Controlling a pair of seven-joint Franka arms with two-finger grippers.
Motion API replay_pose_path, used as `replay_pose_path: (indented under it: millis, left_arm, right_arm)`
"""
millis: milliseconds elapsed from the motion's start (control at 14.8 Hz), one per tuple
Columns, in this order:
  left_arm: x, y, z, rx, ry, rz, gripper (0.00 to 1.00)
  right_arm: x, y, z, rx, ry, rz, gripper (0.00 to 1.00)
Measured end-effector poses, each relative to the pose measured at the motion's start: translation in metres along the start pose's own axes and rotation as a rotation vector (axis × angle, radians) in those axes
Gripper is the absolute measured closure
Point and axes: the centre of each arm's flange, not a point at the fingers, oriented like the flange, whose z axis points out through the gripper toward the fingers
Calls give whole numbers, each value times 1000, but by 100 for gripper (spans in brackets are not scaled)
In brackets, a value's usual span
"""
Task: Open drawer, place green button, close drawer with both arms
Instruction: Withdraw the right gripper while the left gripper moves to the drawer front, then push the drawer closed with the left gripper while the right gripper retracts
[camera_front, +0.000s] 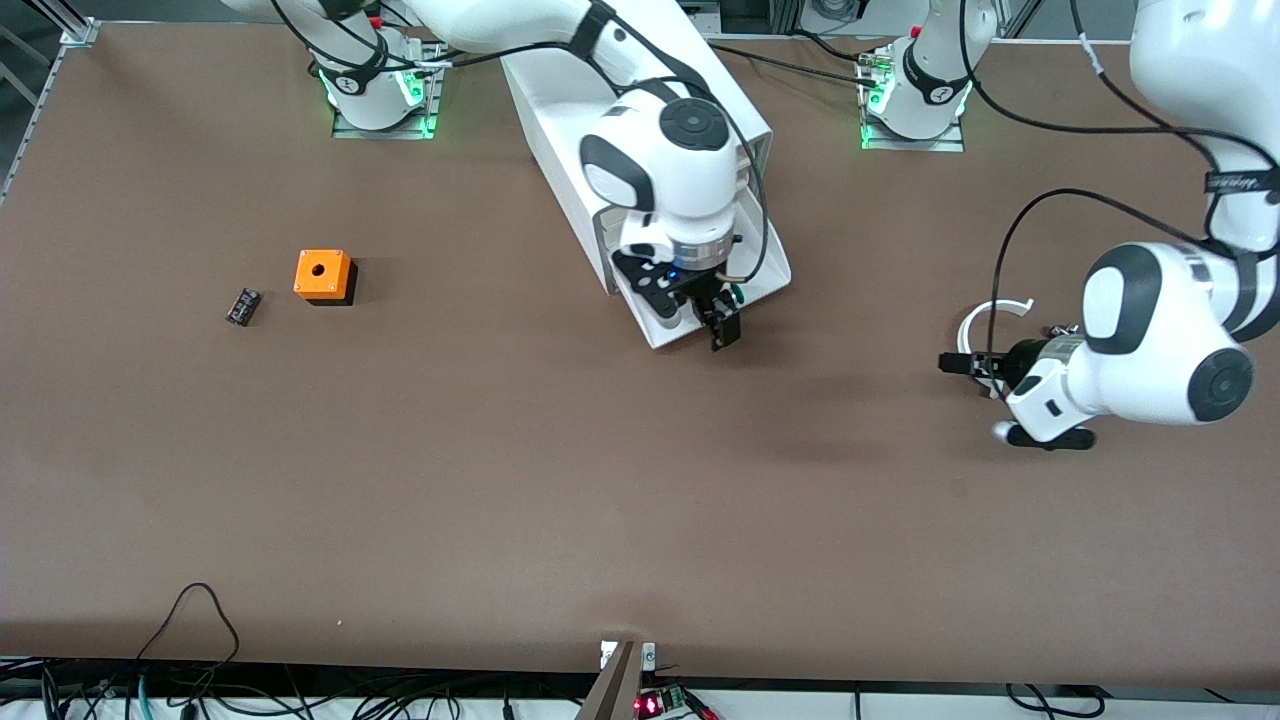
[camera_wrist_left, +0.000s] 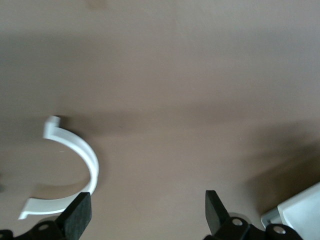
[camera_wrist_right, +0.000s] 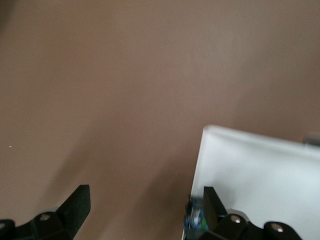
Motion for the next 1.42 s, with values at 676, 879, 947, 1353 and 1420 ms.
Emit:
replay_pose_path:
  millis: [676,879,947,1353,1420]
  left_arm:
    - [-9,112,11,24,150,-330,0]
    - [-15,179,53,16,190,-431,0]
    - [-16,197,67,9,204,-462,0]
    - [-31,276,169,-27,263,-519,0]
    - [-38,282,182,-20,257,-506,0]
  right_arm:
    - [163,-14,-62,22,-35,-304,0]
    - [222,-4,-76,-10,-56,-421,0]
    - [238,1,-79,-18,-64,-462,0]
    - [339,47,-89,-88,-82,-685,0]
    - [357,57,-92,-96,-85,-712,0]
